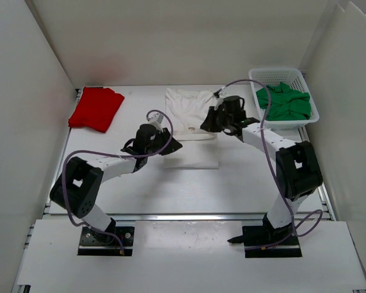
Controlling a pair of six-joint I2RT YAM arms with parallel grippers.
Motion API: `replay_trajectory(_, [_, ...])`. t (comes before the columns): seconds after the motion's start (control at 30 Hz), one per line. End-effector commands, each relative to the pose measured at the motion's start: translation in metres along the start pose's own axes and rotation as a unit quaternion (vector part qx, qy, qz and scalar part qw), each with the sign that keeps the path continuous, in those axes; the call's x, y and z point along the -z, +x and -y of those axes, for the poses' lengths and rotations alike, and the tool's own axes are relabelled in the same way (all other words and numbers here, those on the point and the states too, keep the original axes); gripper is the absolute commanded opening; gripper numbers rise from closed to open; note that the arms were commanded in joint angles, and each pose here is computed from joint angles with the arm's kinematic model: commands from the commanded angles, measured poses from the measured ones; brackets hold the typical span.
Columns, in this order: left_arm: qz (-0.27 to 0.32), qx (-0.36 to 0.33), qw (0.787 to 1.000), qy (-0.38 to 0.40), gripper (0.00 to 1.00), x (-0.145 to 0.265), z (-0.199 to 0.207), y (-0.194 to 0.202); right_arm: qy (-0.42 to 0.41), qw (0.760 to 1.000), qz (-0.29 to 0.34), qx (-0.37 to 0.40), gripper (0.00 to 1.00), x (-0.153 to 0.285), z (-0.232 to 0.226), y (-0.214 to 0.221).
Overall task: Fold and stack the t-shirts
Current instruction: Fold the folded rectangular tshirt in 1/3 of the way
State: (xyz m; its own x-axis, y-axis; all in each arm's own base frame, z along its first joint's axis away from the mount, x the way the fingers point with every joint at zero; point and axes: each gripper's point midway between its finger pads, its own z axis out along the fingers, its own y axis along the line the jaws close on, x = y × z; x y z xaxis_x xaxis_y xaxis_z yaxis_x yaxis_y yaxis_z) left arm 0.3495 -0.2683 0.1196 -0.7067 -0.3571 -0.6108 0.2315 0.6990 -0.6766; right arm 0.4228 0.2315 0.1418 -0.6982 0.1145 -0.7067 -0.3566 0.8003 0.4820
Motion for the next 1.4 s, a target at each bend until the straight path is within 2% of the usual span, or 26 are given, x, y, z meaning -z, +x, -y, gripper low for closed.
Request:
replay_trajectory(0.0, [-0.040,0.009,0.999,-0.020,0.27,-0.008,-0.023,0.037,-0.001,0.998,-0.052,0.041,0.00,-0.029,-0.014,0.041])
replay_trajectory(0.17, [-0.054,0.015,0.997,-0.047,0.26,-0.007,-0.051,0.059,-0.011,0.994,-0.089,0.066,0.00,-0.060,-0.030,0.061])
replay_trajectory(0.33, [-0.065,0.025,0.996,-0.055,0.26,0.005,-0.066,0.079,0.004,0.992,-0.113,0.057,0.00,-0.086,-0.016,0.078])
replay_trajectory(0.47, [-0.075,0.022,0.995,-0.060,0.27,0.012,-0.072,0.093,0.030,0.994,-0.089,0.053,0.00,-0.095,0.000,0.069])
replay_trajectory(0.57, [-0.077,0.019,0.995,-0.060,0.27,0.016,-0.075,0.097,0.043,0.997,-0.033,0.046,0.00,-0.107,0.012,0.040])
replay_trajectory(0.73, [-0.076,0.018,0.995,-0.055,0.28,0.021,-0.071,0.096,0.063,0.998,0.015,0.029,0.00,-0.123,0.027,-0.014])
replay_trajectory(0.9, [-0.050,0.019,0.997,-0.047,0.29,0.026,-0.061,0.071,0.040,0.998,0.015,0.045,0.00,-0.090,0.002,-0.036])
replay_trajectory(1.03, [-0.039,0.014,0.999,-0.027,0.30,0.022,-0.042,0.053,0.018,0.999,-0.003,0.034,0.00,-0.047,-0.014,-0.012])
replay_trajectory(1.17, [-0.045,0.003,0.999,-0.017,0.27,0.022,-0.032,0.053,-0.018,0.999,-0.031,-0.007,0.00,-0.013,-0.020,0.048])
replay_trajectory(1.37, [-0.066,0.010,0.997,-0.038,0.27,0.025,-0.054,0.075,-0.012,0.997,-0.049,-0.050,0.00,0.020,0.006,0.110])
